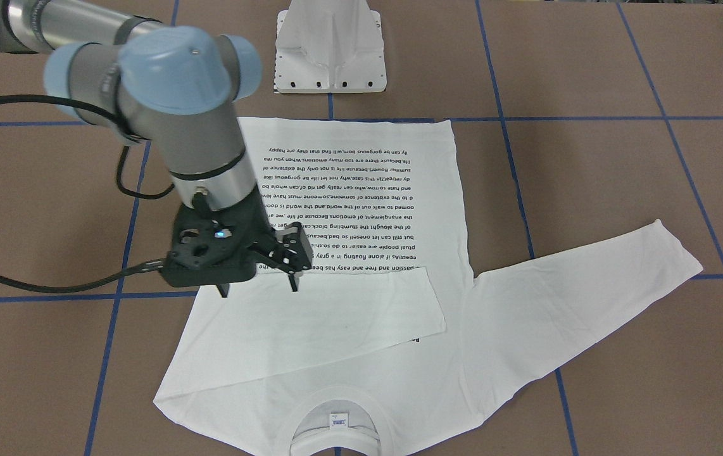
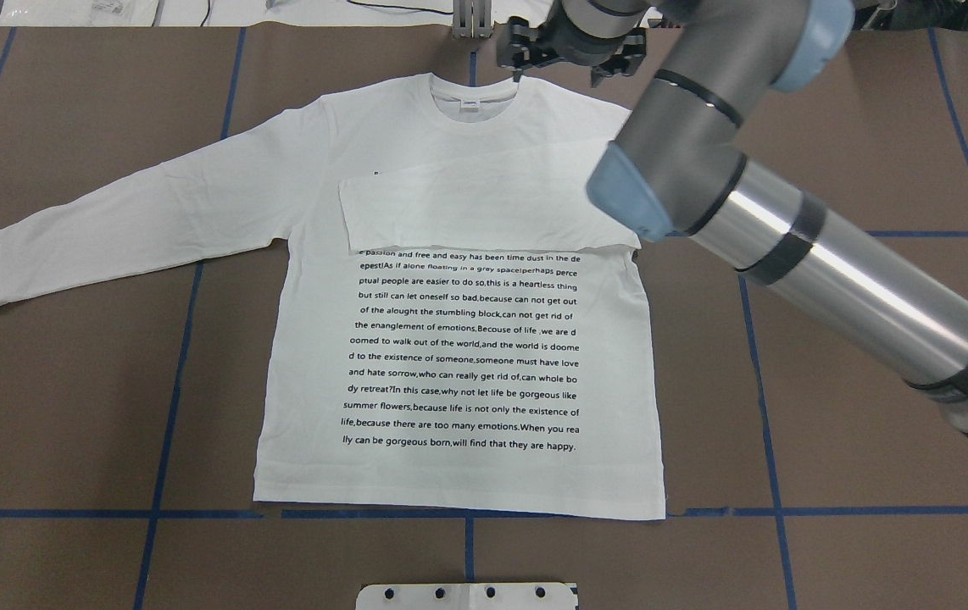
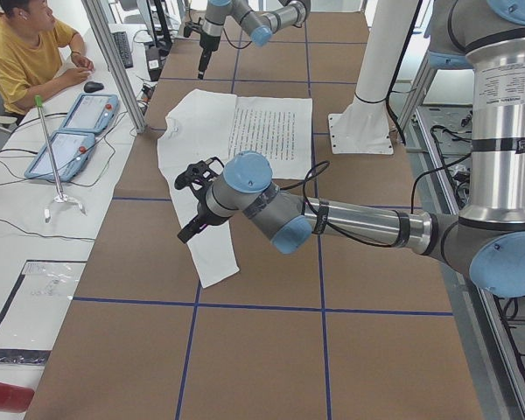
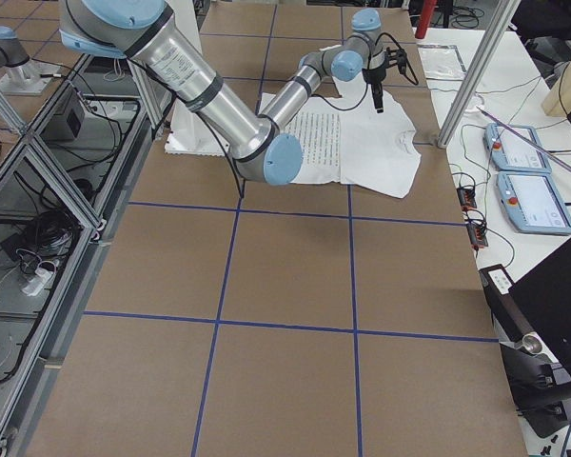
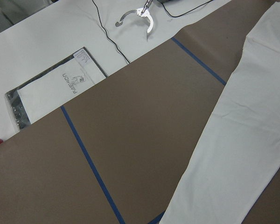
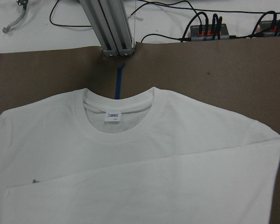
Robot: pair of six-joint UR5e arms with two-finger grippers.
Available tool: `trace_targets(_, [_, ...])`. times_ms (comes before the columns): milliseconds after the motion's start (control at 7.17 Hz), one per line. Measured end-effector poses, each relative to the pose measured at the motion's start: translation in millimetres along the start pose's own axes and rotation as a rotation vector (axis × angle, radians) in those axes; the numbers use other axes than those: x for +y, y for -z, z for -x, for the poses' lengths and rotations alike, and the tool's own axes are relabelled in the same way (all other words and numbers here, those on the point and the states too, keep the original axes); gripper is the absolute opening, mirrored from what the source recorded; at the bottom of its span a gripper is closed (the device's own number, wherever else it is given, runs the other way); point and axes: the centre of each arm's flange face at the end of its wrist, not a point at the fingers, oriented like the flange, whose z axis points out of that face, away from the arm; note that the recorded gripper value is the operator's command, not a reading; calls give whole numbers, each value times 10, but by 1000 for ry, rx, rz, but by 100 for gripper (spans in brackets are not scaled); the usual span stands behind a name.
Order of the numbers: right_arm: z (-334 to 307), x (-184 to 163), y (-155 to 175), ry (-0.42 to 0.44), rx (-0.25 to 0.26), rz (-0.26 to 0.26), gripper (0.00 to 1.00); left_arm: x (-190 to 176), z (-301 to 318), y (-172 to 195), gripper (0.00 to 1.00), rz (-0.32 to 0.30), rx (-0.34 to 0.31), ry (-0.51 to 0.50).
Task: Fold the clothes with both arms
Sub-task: 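Release the sleeve and withdraw the right gripper away from the shirt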
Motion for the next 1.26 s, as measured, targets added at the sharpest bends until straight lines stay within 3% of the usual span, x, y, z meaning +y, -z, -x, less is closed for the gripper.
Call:
trace_targets(279, [-1460, 288, 393, 135, -23, 54, 100, 152, -252, -504, 100, 51, 43, 36])
trace_targets(697, [-3031, 845, 664, 253, 8, 111, 100, 762, -388, -1402, 100, 35, 31, 22])
trace_targets(1116, [-3558, 1105, 724, 255, 7, 103, 100, 1211, -747, -1987, 98, 59, 62, 4])
trace_targets(1255, [-3598, 1127, 726, 250, 9, 103, 100, 1301, -813, -2091, 86, 69, 63, -10])
